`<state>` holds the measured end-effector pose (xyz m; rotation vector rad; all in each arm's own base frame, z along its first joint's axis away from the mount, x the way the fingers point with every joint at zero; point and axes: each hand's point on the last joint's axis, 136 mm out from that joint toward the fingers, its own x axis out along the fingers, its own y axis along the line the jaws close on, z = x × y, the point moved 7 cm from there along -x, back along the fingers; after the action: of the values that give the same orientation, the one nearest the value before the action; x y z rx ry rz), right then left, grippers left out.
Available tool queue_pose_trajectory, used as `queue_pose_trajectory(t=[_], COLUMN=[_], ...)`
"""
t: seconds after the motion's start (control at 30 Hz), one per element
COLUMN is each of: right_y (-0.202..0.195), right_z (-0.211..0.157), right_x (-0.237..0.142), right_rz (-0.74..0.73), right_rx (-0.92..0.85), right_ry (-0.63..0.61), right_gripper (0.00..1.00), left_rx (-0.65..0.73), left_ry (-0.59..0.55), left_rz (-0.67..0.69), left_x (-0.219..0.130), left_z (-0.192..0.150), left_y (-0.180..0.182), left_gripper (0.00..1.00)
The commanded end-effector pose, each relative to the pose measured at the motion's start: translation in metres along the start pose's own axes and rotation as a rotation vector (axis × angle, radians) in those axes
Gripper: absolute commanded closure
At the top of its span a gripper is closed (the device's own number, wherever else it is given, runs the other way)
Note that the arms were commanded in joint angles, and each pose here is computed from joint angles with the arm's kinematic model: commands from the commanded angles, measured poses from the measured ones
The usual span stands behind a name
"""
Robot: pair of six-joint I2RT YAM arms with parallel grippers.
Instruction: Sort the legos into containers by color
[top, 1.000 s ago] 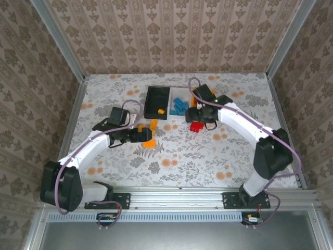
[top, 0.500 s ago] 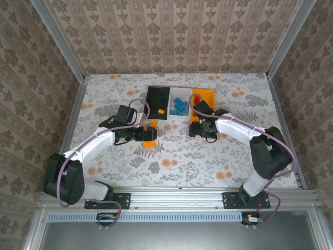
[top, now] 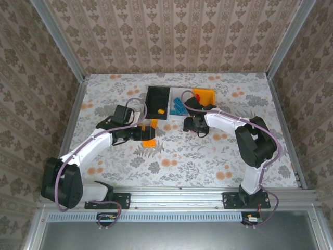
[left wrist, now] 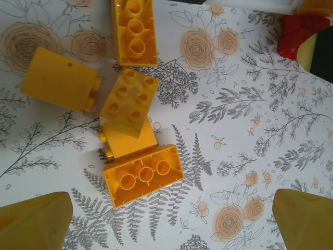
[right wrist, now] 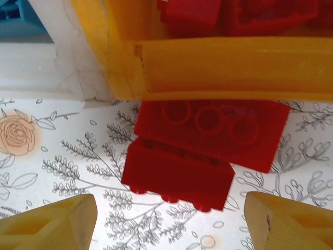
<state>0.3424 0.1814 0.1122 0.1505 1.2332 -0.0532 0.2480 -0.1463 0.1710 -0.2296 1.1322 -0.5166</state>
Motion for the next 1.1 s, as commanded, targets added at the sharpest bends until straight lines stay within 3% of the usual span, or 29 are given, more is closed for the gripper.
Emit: queue_pose_trajectory(t=[0.0, 0.27, 0.47, 0.57, 0.73, 1.07], right_y=[0.002, 0.004, 0.001, -0.001, -0.008, -0.032], right_z=[0.006, 0.011, 0.011, 0.009, 0.005, 0.014], right_x=[0.004, 0.014, 0.018, 0.016, -0.006, -0.080], right_rz=[-0.043, -0.082, -0.104, -0.105, -0.080, -0.025], right_rx=[0.017, 0.013, 0.016, 0.020, 0.038, 0.062], right_ry=[-0.015, -0.008, -0.005, -0.004, -0.039, -0.176], right_gripper=[0.25, 0.30, 0.45, 0.47, 0.54, 0.54], left_rx=[0.006, -0.006, -0.013, -0.014, -0.020, -0.035], left_ry=[0.006, 0.009, 0.012, 0.011, 0.006, -0.002], left_rz=[-0.002, -0.008, -0.014, -0.015, -0.016, -0.038], left_x=[-0.005, -0.005, -0.003, -0.004, -0.004, -0.002], left_z=[-0.007, -0.010, -0.011, -0.011, -0.012, -0.013], left_y=[0.005, 0.010, 0.012, 0.012, 0.012, 0.011], left_gripper=[0.00, 0.00, 0.00, 0.00, 0.00, 0.00])
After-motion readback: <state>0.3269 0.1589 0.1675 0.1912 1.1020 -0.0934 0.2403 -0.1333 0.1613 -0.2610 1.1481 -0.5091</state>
